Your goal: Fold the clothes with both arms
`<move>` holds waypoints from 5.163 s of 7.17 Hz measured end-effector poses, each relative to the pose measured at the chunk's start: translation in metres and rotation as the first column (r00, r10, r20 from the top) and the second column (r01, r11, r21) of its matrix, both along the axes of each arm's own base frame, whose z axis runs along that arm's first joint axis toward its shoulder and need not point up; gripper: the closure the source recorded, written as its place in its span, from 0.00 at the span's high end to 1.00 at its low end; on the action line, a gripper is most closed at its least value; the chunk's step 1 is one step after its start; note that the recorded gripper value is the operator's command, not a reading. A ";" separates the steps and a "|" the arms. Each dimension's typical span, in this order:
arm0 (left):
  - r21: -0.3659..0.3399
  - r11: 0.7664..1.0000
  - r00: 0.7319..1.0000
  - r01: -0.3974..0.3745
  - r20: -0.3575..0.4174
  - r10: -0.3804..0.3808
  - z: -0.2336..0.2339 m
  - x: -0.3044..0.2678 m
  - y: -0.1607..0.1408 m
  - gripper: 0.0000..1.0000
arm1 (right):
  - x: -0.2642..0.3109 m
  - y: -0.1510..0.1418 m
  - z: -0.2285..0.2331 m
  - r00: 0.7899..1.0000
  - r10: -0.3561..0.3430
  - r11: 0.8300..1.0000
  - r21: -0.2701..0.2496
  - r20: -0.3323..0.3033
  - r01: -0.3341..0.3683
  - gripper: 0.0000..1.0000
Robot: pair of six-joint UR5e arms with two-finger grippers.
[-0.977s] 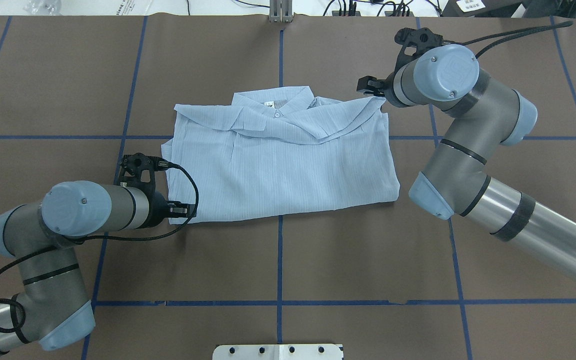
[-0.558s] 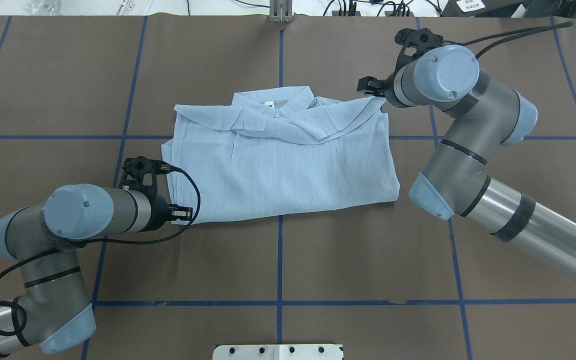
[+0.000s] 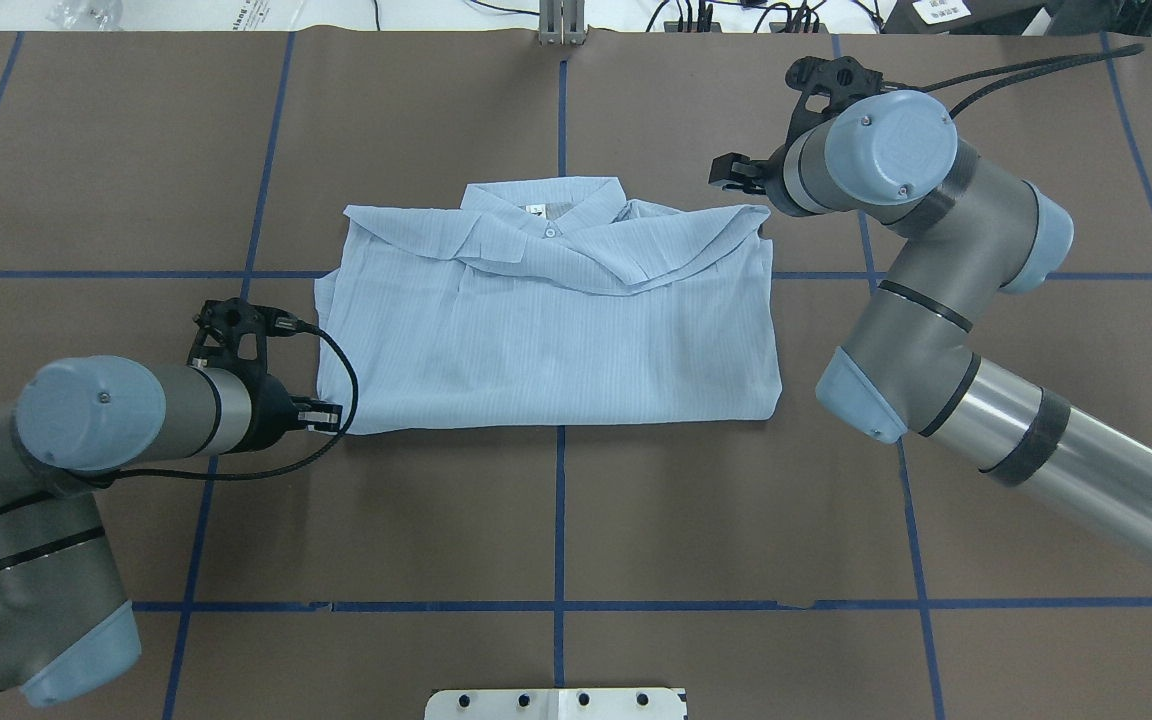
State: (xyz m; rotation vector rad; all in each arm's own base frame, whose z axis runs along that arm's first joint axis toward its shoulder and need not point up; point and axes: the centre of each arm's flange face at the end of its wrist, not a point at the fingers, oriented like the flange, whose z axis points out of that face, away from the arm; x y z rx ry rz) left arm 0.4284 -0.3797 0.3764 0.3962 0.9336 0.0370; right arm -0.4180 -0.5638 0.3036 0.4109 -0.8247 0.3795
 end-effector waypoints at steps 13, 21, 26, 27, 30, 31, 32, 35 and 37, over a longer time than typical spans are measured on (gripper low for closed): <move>0.278 0.956 0.978 0.091 0.156 -0.138 0.027 -0.099 -0.338 1.00 | -0.061 0.068 -0.135 0.993 0.048 0.986 -0.163 0.108 -0.030 0.99; 0.254 0.961 0.992 0.106 0.044 -0.121 0.016 -0.121 -0.283 1.00 | -0.229 0.151 -0.127 0.957 0.288 0.887 -0.388 0.039 -0.251 0.80; 0.236 0.966 0.992 0.107 0.038 -0.119 0.018 -0.112 -0.279 1.00 | -0.250 0.172 -0.118 0.959 0.282 0.871 -0.415 -0.018 -0.264 0.78; 0.233 0.967 0.993 0.105 0.035 -0.116 0.018 -0.108 -0.277 1.00 | -0.251 0.174 -0.118 0.959 0.281 0.870 -0.416 -0.026 -0.266 0.59; 0.228 0.968 0.993 0.106 0.033 -0.116 0.021 -0.105 -0.274 1.00 | -0.252 0.176 -0.123 0.960 0.280 0.871 -0.414 -0.025 -0.265 0.56; 0.227 0.968 0.993 0.106 0.033 -0.117 0.022 -0.105 -0.274 1.00 | -0.254 0.178 -0.122 0.959 0.281 0.873 -0.407 -0.028 -0.268 0.57; 0.227 0.968 0.993 0.106 0.034 -0.117 0.022 -0.105 -0.274 1.00 | -0.254 0.179 -0.122 0.959 0.282 0.876 -0.399 -0.030 -0.270 0.59; 0.227 0.968 0.993 0.104 0.033 -0.115 0.022 -0.104 -0.273 1.00 | -0.255 0.181 -0.119 0.961 0.273 0.880 -0.391 -0.050 -0.271 0.68; 0.228 0.968 0.993 0.104 0.034 -0.114 0.023 -0.104 -0.273 1.00 | -0.256 0.182 -0.114 0.961 0.270 0.880 -0.389 -0.063 -0.273 0.68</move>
